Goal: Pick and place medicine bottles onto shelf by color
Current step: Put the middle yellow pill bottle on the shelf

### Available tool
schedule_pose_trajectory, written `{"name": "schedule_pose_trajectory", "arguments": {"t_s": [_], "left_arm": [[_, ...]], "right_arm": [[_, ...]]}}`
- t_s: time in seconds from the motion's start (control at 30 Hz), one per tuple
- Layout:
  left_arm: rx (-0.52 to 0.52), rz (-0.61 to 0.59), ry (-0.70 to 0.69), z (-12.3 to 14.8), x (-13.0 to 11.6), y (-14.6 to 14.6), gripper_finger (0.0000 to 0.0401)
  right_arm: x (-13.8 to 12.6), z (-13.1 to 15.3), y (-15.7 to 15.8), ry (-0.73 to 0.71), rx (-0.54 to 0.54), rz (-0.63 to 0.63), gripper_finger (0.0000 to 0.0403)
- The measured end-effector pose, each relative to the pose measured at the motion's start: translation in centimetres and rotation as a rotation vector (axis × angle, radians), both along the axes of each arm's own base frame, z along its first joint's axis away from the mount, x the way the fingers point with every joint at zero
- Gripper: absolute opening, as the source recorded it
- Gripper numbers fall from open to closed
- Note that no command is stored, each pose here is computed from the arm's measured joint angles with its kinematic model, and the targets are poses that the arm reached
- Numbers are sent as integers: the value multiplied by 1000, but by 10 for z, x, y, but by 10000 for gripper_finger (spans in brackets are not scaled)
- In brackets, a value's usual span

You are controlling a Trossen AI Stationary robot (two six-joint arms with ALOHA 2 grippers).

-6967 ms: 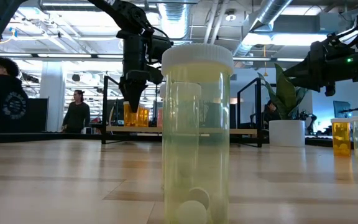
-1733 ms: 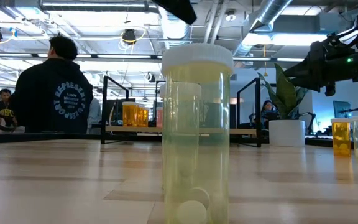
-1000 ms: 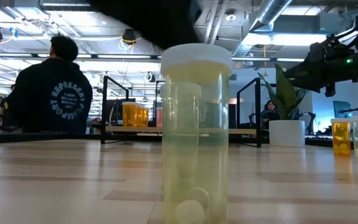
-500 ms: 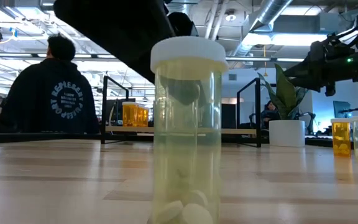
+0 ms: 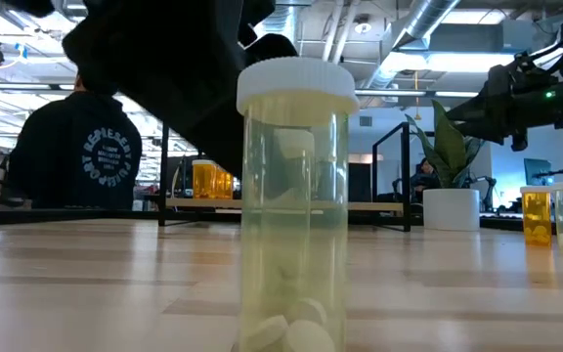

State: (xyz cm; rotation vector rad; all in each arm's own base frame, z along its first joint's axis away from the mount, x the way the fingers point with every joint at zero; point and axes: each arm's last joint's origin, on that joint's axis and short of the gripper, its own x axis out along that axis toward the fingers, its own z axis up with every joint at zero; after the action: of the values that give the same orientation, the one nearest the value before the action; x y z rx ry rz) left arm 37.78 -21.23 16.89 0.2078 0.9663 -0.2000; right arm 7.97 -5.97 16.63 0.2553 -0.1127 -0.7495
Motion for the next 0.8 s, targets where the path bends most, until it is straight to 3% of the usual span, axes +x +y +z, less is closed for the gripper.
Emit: {"name": "schedule_pose_trajectory", "arguments": {"t_s": [0.6,0.8], "left_arm": [[-8,-45,23,-1,1,3,112],[-1,-30,25,0,6,13,92]], "right_arm": [[0,0,0,0,0,0,249],[0,0,0,0,0,0,249]]}}
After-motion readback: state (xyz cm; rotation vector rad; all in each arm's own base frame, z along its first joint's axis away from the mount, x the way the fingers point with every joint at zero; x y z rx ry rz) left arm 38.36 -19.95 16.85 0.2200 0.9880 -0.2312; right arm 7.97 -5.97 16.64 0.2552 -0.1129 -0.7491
